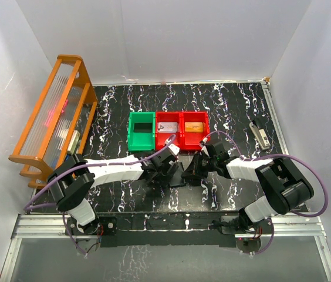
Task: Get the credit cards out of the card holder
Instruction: Open the card holder at the center of the board.
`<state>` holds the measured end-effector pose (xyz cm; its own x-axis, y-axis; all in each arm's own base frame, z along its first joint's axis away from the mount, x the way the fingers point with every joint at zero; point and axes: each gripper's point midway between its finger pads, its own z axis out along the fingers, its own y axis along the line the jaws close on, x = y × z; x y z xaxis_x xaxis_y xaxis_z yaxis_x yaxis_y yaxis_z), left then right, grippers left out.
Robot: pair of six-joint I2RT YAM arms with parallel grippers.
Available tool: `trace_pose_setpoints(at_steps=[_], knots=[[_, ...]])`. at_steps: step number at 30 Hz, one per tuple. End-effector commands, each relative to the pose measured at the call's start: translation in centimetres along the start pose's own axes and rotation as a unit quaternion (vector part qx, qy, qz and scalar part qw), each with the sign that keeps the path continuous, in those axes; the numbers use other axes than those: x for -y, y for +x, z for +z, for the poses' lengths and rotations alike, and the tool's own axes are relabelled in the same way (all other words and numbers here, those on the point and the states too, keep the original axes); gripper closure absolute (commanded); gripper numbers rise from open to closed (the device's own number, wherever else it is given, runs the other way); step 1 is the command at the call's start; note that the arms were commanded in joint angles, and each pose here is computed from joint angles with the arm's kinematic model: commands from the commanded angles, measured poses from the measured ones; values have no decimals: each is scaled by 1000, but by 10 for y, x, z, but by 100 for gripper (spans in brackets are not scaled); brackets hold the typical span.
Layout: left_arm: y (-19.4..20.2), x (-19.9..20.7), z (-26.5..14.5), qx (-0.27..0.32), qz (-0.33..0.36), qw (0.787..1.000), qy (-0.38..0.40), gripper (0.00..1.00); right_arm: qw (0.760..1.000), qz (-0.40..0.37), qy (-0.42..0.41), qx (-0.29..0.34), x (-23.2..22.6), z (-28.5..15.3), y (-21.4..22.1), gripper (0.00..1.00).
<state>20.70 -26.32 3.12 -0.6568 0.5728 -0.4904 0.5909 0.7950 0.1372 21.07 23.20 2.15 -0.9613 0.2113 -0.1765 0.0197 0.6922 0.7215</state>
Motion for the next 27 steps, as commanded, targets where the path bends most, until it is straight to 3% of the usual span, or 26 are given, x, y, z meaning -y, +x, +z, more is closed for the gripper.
trace_pose_setpoints(at_steps=[1,4,9,15,22,27], knots=[[-8,3,-14,24,-81,996,11,20,999,3,51,0,21,2,4,100],[-30,19,-26,64,-144,986,56,12,999,5,52,-1,22,3,5,100],[-51,21,-30,78,-216,972,47,11,999,9,50,2,21,3,4,100],[-51,26,-5,29,-226,974,8,11,999,10,54,-3,23,4,6,100],[-38,17,15,-20,-220,974,-59,19,998,11,55,-2,24,4,6,99],[-22,5,12,-35,-221,971,-90,30,998,12,56,-2,25,4,6,99]])
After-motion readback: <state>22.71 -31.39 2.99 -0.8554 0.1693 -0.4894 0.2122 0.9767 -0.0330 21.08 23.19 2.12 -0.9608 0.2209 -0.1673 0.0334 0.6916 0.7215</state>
